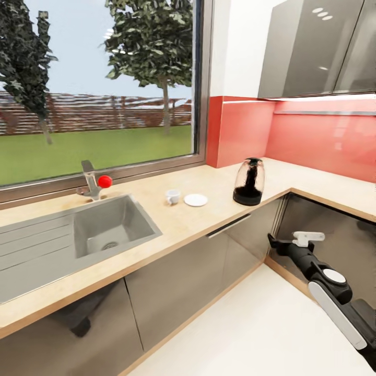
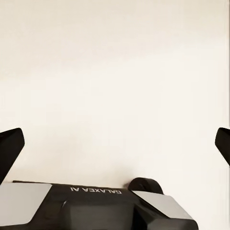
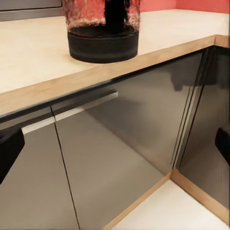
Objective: Set up a coffee station on the kitchen countertop: keep the coffee maker on the countertop, move the bottle of coffee from the kitchen shelf to the counter next to the coffee maker, place a paper coffee filter on top of the coffee maker, put the saucer next to the coffee maker with the coffee cup on the saucer, and place the electric kettle next to the coffee maker.
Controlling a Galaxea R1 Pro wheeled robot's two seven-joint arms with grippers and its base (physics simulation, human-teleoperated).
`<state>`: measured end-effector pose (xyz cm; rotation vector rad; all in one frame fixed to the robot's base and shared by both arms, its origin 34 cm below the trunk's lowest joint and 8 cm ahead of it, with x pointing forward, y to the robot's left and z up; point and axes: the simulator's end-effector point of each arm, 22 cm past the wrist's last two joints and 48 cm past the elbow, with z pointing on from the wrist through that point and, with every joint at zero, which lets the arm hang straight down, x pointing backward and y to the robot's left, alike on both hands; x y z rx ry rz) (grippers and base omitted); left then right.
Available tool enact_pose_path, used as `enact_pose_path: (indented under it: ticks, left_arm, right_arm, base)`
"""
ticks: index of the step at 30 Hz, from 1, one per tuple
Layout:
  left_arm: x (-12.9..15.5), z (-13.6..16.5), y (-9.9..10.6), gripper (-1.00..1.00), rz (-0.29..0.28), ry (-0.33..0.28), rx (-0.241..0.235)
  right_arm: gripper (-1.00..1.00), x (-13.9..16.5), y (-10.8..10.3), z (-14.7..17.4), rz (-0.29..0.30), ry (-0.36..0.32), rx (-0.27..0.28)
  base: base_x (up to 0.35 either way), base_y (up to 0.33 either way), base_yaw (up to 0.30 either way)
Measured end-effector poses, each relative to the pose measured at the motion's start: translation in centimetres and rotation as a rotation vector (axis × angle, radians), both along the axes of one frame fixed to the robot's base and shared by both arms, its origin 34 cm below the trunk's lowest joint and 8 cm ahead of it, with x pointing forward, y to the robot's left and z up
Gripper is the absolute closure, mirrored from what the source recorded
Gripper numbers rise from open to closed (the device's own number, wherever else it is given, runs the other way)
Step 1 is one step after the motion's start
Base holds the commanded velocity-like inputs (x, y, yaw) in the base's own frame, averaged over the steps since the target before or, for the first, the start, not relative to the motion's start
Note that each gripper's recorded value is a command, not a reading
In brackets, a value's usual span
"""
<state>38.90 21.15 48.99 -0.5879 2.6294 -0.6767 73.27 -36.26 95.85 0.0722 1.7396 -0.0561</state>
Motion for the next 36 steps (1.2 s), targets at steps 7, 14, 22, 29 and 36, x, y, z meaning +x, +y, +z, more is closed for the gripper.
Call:
enact_pose_path:
  ticks: [7, 14, 22, 29, 36]
  left_arm:
    - [0.0, 0.0, 0.0, -1.0, 0.0, 0.0, 0.0]
    - [0.08, 0.05, 0.01, -1.0, 0.001, -0.002, 0.0]
    - [0.18, 0.12, 0.01, -1.0, 0.001, -0.005, 0.0]
    - [0.22, 0.14, 0.01, -1.0, 0.002, -0.006, 0.0]
    - [0.23, 0.15, 0.01, -1.0, 0.002, -0.006, -0.001]
  right_arm:
    - [-1.0, 0.01, 0.09, -0.02, 0.001, 0.0, 0.002]
    - [-1.0, 0.0, 0.12, 0.08, 0.001, -0.002, 0.002]
    - [-1.0, -0.03, 0.18, 0.28, 0.004, -0.006, 0.003]
    - [-1.0, -0.03, 0.32, 0.39, 0.01, -0.008, 0.005]
    - [-1.0, -0.04, 0.36, 0.44, 0.01, -0.009, 0.006]
  base:
    - [0.145, -0.283, 0.046]
    - [0.059, -0.088, 0.227]
    - [0.008, -0.11, 0.223]
    - [0.0, -0.258, 0.031]
    - [0.0, -0.152, 0.0]
